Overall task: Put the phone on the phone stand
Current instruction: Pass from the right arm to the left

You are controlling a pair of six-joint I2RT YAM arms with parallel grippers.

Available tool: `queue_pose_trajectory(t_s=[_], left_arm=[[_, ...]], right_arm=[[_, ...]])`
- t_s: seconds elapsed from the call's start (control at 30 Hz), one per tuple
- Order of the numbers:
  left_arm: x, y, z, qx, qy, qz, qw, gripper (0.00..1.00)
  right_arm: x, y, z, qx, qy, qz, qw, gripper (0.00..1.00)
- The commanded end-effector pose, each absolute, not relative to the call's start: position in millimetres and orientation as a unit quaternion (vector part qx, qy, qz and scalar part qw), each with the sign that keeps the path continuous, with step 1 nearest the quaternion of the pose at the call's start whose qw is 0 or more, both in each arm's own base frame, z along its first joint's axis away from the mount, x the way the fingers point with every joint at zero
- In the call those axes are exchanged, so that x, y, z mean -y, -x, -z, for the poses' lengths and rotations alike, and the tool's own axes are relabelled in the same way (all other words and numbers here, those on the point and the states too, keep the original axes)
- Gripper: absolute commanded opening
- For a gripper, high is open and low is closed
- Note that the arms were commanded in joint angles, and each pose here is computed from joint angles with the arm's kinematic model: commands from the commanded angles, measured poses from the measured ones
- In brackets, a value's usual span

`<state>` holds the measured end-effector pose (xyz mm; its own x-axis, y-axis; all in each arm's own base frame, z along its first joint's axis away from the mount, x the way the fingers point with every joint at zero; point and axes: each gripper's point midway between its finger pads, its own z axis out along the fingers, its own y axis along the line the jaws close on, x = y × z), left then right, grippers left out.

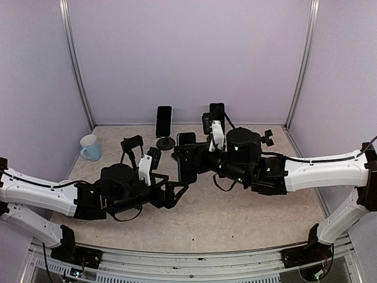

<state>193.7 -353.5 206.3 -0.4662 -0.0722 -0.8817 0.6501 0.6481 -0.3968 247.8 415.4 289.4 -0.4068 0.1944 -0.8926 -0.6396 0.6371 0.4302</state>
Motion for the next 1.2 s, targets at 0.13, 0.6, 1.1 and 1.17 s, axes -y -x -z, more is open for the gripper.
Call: queue_pose_trajectory(t_s=[0.13, 0.6, 1.1, 1.17], left_arm=[[365, -199, -217, -0.758, -0.172, 0.390, 0.494, 0.89], [364, -195, -223, -0.748, -0.175, 0.406, 0.495, 0.48], [368, -192, -223, -0.746, -0.179, 0.416, 0.488, 0.02], [367, -191, -224, -0.746, -0.179, 0.417, 0.488, 0.00]], right_arm=[[-422, -229, -305, -0.705, 0.125, -0.421, 0.557, 0.46], [-431, -220, -298, -0.704, 0.121, -0.416, 0.562, 0.46], [-427, -215, -301, -0.695, 0.114, -0.414, 0.577, 0.50], [-428, -214, -301, -0.694, 0.118, -0.415, 0.576, 0.53]])
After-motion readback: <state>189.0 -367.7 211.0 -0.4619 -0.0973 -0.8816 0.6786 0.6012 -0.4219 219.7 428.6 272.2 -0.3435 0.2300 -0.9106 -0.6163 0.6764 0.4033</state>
